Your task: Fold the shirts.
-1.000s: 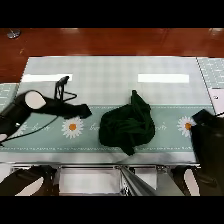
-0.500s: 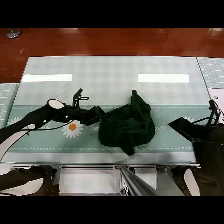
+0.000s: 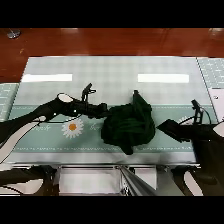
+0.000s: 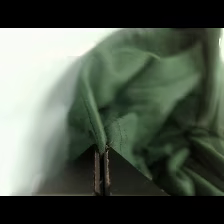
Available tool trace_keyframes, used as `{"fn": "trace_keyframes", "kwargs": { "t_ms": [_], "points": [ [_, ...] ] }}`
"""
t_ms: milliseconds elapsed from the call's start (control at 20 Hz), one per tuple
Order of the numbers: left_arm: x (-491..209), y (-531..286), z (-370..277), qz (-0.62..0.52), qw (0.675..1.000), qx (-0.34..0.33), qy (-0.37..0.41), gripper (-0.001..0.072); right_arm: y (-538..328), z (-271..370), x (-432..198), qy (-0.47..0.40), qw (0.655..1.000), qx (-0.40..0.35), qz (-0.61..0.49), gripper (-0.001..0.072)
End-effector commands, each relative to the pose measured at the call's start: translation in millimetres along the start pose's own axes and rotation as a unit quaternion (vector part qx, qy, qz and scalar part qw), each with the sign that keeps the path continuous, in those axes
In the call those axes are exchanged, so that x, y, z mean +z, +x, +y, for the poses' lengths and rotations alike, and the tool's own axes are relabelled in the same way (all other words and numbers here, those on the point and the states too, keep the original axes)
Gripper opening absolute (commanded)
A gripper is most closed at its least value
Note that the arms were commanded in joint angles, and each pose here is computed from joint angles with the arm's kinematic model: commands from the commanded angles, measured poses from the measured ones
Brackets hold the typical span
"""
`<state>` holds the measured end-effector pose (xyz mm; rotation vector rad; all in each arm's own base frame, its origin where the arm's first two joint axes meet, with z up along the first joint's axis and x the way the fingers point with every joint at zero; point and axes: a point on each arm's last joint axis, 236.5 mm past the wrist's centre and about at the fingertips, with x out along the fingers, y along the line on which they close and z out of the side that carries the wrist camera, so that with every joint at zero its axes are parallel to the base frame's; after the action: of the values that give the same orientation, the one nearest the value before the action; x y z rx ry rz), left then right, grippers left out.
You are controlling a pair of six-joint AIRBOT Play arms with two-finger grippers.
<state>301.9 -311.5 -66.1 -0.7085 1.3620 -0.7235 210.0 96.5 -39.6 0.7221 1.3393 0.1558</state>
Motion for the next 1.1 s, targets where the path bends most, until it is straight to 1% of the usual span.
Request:
{"fn": "trace_keyframes", "kwargs": {
  "t_ms": [0,150,450,800,850,900,1000,1050],
  "points": [
    [5,-3,-13,0.005,0.999,-0.016,0.034,0.0023,21,22,-8,0.006,0.999,0.035,0.037,0.0622],
    [6,-3,-13,0.004,0.999,-0.016,0.033,0.0023,39,33,-13,0.010,0.997,0.052,0.059,0.0622],
    [6,-3,-13,0.004,0.999,-0.016,0.033,0.0023,60,79,-20,0.019,0.986,0.137,0.088,0.0622],
    [4,-3,-14,0.008,0.999,-0.018,0.033,0.0023,67,93,-3,0.025,0.984,0.153,0.090,0.0622],
    [4,-3,-14,0.008,0.999,-0.018,0.033,0.0023,68,95,-1,0.020,0.984,0.153,0.094,0.0608],
    [4,-3,-14,0.008,0.999,-0.018,0.033,0.0023,68,96,0,0.012,0.983,0.154,0.096,0.0476],
    [4,-4,-14,0.008,0.999,-0.019,0.033,0.0023,66,102,2,-0.019,0.982,0.161,0.098,0.0022],
    [7,-6,-14,0.005,0.999,-0.020,0.031,0.0023,62,107,4,-0.038,0.981,0.165,0.098,0.0023]
  ]
}}
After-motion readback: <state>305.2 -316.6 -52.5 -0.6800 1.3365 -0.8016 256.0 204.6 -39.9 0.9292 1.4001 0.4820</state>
